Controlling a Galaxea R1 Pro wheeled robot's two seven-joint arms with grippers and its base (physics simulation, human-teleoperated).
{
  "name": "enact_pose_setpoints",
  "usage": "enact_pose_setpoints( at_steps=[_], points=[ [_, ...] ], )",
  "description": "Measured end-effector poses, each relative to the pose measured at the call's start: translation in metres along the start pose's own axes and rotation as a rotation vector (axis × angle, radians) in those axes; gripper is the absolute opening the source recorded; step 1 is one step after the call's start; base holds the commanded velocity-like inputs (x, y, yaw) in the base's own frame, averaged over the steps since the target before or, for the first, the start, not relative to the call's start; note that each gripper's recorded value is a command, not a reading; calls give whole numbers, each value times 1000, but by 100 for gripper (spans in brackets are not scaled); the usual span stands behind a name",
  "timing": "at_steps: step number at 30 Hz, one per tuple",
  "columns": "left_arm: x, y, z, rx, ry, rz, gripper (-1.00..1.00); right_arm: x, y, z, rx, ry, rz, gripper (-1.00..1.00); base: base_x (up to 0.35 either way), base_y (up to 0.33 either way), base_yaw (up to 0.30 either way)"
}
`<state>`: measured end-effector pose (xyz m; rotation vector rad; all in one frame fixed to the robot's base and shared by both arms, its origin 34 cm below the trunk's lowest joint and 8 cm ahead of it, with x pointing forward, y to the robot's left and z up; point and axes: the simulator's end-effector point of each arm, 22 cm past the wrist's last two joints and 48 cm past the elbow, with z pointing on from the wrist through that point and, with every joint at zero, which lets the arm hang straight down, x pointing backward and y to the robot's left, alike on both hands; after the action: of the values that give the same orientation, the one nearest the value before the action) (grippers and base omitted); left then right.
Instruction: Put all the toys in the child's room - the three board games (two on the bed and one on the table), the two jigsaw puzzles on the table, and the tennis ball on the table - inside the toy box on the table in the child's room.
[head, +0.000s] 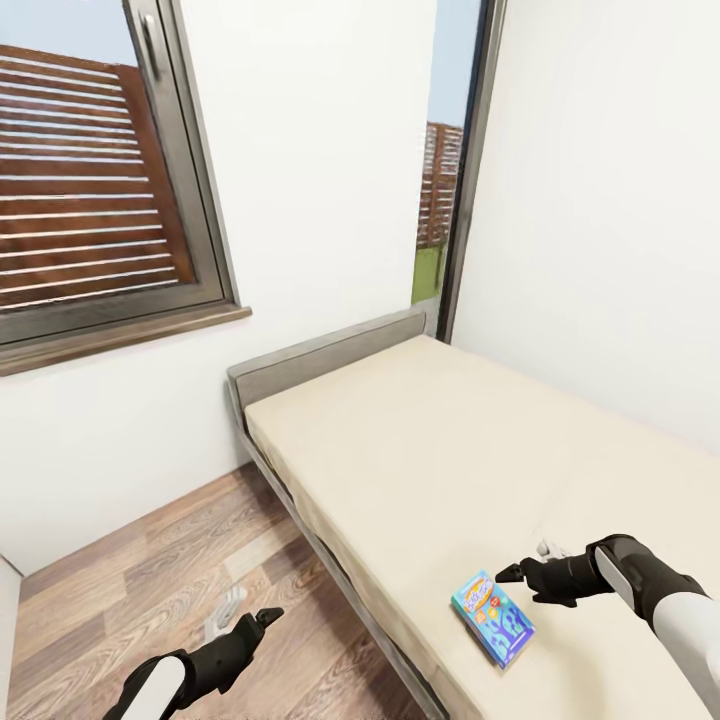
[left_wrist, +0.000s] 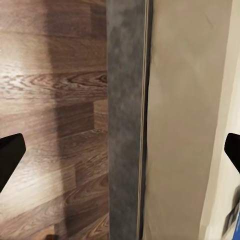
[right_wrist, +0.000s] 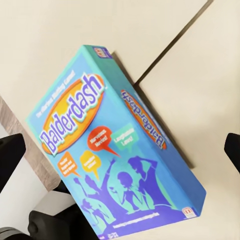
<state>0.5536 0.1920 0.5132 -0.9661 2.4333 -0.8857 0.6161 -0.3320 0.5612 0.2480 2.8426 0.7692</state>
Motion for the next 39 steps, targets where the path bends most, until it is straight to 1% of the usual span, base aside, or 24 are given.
enact_pose_setpoints(
  at_steps=[14, 24, 39],
  points=[
    [3, 6, 3, -10, 9, -6, 100, 7, -4, 7, 1, 18, 10, 100, 0, 0, 0],
    [4, 6, 3, -8, 11, -9, 100, 12, -1, 13, -7, 28, 12, 100, 0, 0, 3],
    [3, 5, 3, -7, 9, -7, 100, 13, 3, 15, -11, 31, 10, 100, 0, 0, 115]
  ],
)
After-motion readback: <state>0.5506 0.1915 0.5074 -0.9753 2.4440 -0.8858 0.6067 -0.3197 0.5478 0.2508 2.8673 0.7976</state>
